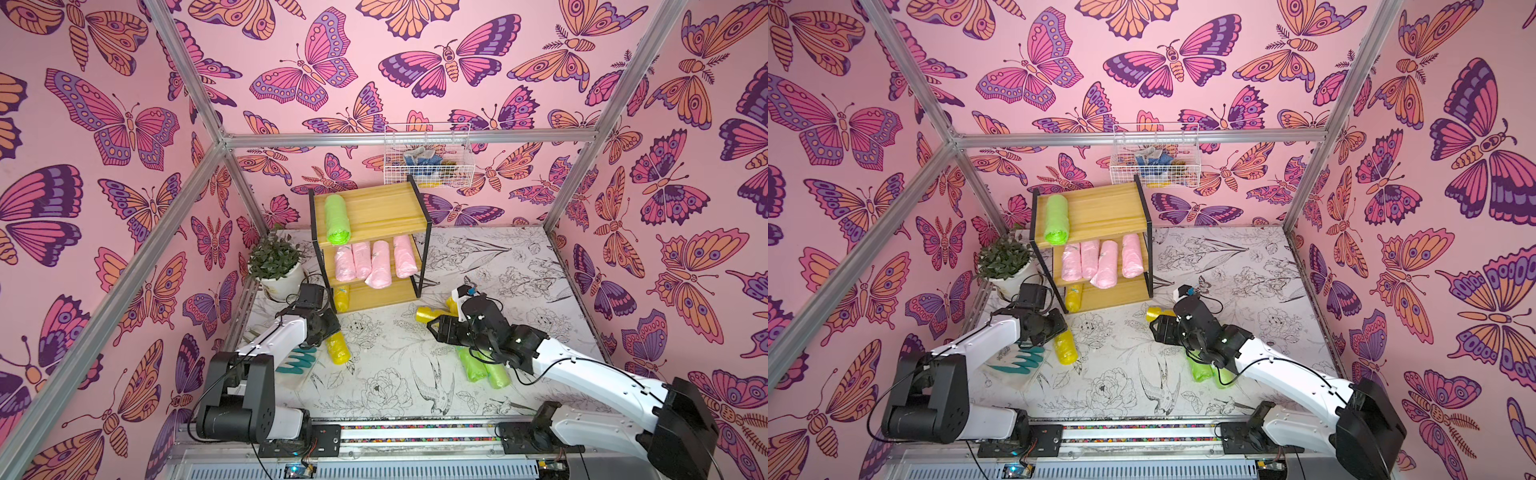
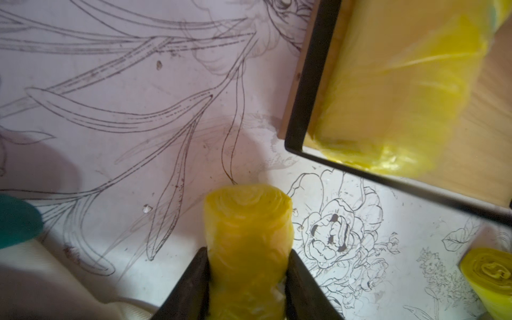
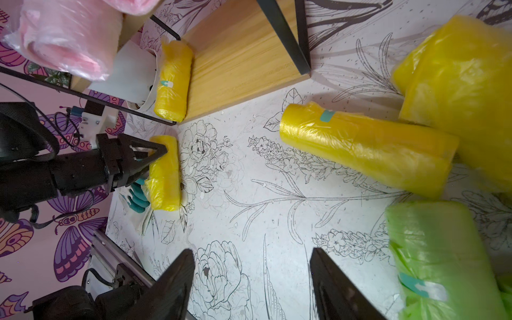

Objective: Sort the rolls of trash bags by color and place them on the shelf
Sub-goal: Pick up the roll of trash bags from the center of the board, then place the roll of trash bags on the shelf, then pick up the roll of trash bags from the center of the board.

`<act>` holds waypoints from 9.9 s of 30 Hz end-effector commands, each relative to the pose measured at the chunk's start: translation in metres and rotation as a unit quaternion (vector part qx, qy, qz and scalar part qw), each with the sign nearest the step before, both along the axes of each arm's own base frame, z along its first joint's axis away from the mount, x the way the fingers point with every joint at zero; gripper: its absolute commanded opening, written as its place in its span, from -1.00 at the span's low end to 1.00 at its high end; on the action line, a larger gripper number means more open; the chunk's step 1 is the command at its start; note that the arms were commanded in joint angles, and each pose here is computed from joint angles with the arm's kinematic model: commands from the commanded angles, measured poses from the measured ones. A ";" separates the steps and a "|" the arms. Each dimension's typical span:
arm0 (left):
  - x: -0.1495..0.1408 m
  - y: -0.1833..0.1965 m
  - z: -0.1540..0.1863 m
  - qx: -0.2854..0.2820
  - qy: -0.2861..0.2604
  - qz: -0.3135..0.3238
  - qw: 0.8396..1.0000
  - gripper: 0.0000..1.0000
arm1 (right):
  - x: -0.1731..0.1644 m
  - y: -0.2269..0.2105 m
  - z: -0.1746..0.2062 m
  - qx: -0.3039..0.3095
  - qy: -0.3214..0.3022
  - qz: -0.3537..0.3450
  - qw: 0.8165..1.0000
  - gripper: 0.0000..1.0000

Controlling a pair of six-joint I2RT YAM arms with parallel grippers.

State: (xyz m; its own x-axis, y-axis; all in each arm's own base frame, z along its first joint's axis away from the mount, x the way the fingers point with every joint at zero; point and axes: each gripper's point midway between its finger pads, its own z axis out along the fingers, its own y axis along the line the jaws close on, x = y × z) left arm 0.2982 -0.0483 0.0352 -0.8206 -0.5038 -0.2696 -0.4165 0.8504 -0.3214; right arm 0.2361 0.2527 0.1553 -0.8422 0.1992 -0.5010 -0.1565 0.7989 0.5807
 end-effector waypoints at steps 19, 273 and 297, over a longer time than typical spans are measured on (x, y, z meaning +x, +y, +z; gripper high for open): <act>-0.114 -0.054 0.122 -0.312 -0.190 0.042 0.930 -1.00 | -0.051 0.090 0.038 0.144 0.018 0.060 0.988 0.98; 0.016 -0.302 -0.010 -0.014 0.027 0.138 0.990 0.55 | -0.060 -0.131 0.078 0.009 -0.180 -0.046 0.983 0.70; -0.007 -0.284 -0.020 0.029 0.047 0.047 0.997 -0.55 | -0.069 -0.121 0.054 0.022 -0.125 -0.029 0.991 0.67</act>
